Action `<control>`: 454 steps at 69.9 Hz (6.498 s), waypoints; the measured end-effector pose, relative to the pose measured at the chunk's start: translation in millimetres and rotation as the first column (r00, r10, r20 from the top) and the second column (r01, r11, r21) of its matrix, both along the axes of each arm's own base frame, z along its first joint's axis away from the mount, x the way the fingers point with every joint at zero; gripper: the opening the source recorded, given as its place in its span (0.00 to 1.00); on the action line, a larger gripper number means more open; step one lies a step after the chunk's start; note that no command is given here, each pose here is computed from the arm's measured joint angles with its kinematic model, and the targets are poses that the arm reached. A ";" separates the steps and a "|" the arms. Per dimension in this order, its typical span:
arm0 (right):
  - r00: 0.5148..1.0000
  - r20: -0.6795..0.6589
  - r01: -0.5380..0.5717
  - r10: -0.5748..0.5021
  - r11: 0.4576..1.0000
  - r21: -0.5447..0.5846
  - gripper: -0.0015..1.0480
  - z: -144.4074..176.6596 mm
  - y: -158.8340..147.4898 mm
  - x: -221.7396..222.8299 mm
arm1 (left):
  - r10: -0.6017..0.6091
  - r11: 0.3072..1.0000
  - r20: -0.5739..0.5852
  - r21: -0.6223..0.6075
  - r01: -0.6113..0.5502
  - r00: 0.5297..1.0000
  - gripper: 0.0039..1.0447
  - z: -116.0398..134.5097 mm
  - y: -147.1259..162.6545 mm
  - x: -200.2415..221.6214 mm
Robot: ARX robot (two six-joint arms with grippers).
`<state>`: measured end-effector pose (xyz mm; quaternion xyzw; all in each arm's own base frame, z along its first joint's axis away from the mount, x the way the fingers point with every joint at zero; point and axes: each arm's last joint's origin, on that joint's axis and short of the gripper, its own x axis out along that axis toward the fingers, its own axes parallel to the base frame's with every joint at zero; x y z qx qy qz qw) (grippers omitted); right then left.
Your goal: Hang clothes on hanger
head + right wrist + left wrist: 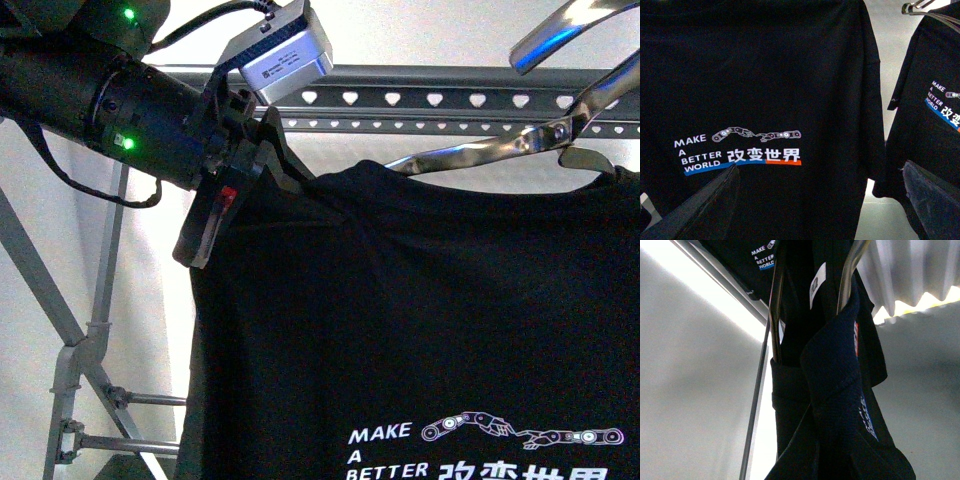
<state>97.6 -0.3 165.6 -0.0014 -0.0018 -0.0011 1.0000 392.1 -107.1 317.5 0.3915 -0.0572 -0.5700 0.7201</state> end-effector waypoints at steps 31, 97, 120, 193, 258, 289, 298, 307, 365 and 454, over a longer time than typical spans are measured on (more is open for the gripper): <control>1.000 0.000 0.000 0.000 1.000 0.000 0.93 0.0 0.0 0.0 | 0.022 1.000 0.039 -0.022 -0.021 0.999 0.04 2.7 -0.3 0.9; 0.853 -0.302 -0.491 0.425 0.460 -0.740 0.93 185.5 -35.3 163.3 | 0.022 1.000 0.039 -0.023 -0.022 0.999 0.04 3.0 -0.5 0.3; 0.792 -0.495 -0.580 0.357 0.187 -0.793 0.93 163.4 -31.0 227.5 | 0.023 0.999 0.039 -0.023 -0.022 0.999 0.04 3.6 -0.4 0.0; 0.730 -0.562 -0.664 0.388 0.210 -0.718 0.09 146.5 -50.0 240.8 | 0.005 0.999 0.041 -0.036 -0.004 0.999 0.25 5.9 -2.4 -1.9; 0.696 -0.556 -0.717 0.454 0.474 -0.511 0.09 129.0 -68.0 210.5 | 0.179 0.273 -0.354 -0.878 -0.393 0.918 0.94 71.5 52.7 -18.0; 0.623 -0.598 -0.737 0.504 0.633 -0.235 0.09 127.0 -71.0 155.7 | 0.732 0.013 -0.572 -0.531 -0.847 0.370 0.60 23.8 85.4 -67.7; 0.591 -0.645 -0.731 0.485 0.660 -0.173 0.09 125.7 -70.6 143.4 | 0.758 0.030 -0.539 -0.534 -0.845 0.368 0.38 -10.3 91.1 -103.0; 0.614 -0.630 -0.691 0.476 0.709 -0.138 0.09 126.1 -72.0 142.7 | 0.763 0.041 -0.543 -0.500 -0.865 0.350 0.14 -51.2 96.8 -131.5; 0.818 -0.524 -0.152 0.238 0.968 0.201 0.09 140.2 -63.7 164.8 | 0.772 0.041 -0.536 -0.494 -0.868 0.341 0.03 -134.6 106.9 -240.6; 0.759 -0.650 0.149 -0.033 0.981 0.124 0.08 143.2 -54.1 331.6 | 0.772 0.041 -0.526 -0.518 -0.854 0.356 0.03 -144.8 107.0 -284.2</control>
